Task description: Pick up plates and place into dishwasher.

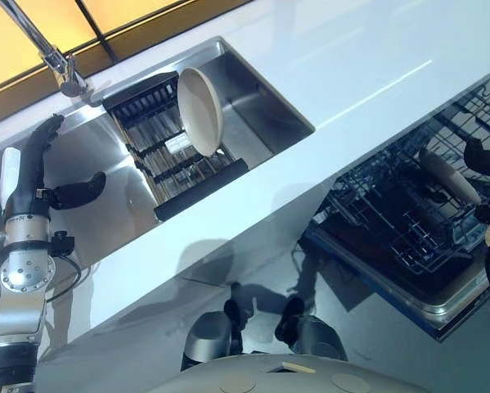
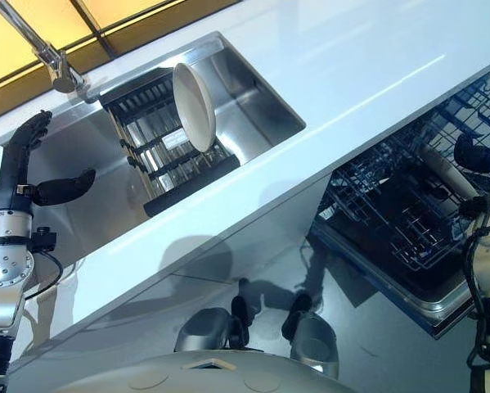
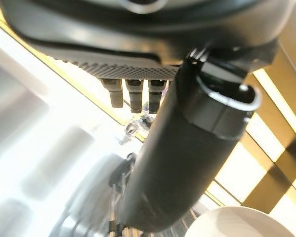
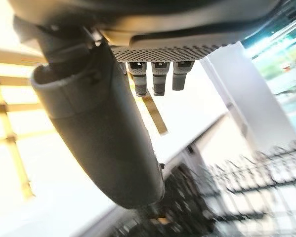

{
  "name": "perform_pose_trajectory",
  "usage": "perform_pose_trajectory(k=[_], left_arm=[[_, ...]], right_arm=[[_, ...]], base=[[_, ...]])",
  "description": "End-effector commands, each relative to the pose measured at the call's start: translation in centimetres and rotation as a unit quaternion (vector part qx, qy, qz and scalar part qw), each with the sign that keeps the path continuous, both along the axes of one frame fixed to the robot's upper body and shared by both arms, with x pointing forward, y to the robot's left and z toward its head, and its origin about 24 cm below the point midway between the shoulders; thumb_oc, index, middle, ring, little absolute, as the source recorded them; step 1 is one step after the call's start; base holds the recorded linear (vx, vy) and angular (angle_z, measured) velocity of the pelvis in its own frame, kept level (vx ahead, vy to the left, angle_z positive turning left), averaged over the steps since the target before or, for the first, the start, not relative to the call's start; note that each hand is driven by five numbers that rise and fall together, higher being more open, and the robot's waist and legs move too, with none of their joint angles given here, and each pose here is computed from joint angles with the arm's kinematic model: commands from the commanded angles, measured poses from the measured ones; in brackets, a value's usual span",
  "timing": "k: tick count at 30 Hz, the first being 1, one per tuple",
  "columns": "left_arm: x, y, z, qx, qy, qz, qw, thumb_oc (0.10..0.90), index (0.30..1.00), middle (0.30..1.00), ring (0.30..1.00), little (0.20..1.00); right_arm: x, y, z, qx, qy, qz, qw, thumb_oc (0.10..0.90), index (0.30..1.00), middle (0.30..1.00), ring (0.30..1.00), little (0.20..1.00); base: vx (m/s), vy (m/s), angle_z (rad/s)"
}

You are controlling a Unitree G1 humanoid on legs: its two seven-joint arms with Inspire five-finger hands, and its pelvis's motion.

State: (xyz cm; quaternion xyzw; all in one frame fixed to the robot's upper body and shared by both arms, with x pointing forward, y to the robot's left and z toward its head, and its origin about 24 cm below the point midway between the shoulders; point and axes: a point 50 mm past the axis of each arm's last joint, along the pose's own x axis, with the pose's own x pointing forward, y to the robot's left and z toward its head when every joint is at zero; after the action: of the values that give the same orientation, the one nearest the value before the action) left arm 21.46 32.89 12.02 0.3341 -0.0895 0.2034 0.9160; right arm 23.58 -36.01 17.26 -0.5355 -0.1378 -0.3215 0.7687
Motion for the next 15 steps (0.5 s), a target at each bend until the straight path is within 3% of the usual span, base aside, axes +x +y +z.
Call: perform_pose_trajectory(k=[1, 2, 5, 7, 15], left_arm=[[-0.4, 0.1, 6.7, 0.076, -0.142, -0.007, 0.987, 0.800, 0.900, 0.900, 0.900, 0.900], [-0.5, 0.1, 6.7, 0.079, -0.143, -0.006, 0.986, 0.800, 0.900, 0.900, 0.900, 0.900], [-1.0, 0.3, 7.5, 0.111, -0.156, 0.006, 0.981, 0.800, 0.900, 0.900, 0.900, 0.900], [-1.1, 0.3, 8.1, 0.130, -0.164, 0.012, 0.978, 0.800, 0.900, 0.900, 0.900, 0.900], [-0.2, 0.5, 9.8, 0.173, -0.177, 0.024, 0.969, 0.800, 0.900, 0.900, 0.900, 0.900]], right_arm=[[-0.2, 2.0, 3.6, 0.017, -0.115, 0.092, 0.989, 0.800, 0.900, 0.900, 0.900, 0.900], [-0.3, 2.1, 3.4, 0.025, -0.114, 0.099, 0.988, 0.800, 0.900, 0.900, 0.900, 0.900], [-0.7, 4.5, 1.6, 0.122, -0.083, 0.221, 0.964, 0.800, 0.900, 0.900, 0.900, 0.900], [-0.7, 6.0, 0.9, 0.183, -0.058, 0.298, 0.935, 0.800, 0.900, 0.900, 0.900, 0.900], [-0.7, 9.6, 0.7, 0.257, -0.032, 0.453, 0.853, 0.800, 0.900, 0.900, 0.900, 0.900]], base=[[-0.14, 0.116, -0.01], [-0.19, 0.151, -0.07], [-0.19, 0.152, -0.03], [-0.16, 0.117, -0.01], [-0.12, 0.113, -0.05]])
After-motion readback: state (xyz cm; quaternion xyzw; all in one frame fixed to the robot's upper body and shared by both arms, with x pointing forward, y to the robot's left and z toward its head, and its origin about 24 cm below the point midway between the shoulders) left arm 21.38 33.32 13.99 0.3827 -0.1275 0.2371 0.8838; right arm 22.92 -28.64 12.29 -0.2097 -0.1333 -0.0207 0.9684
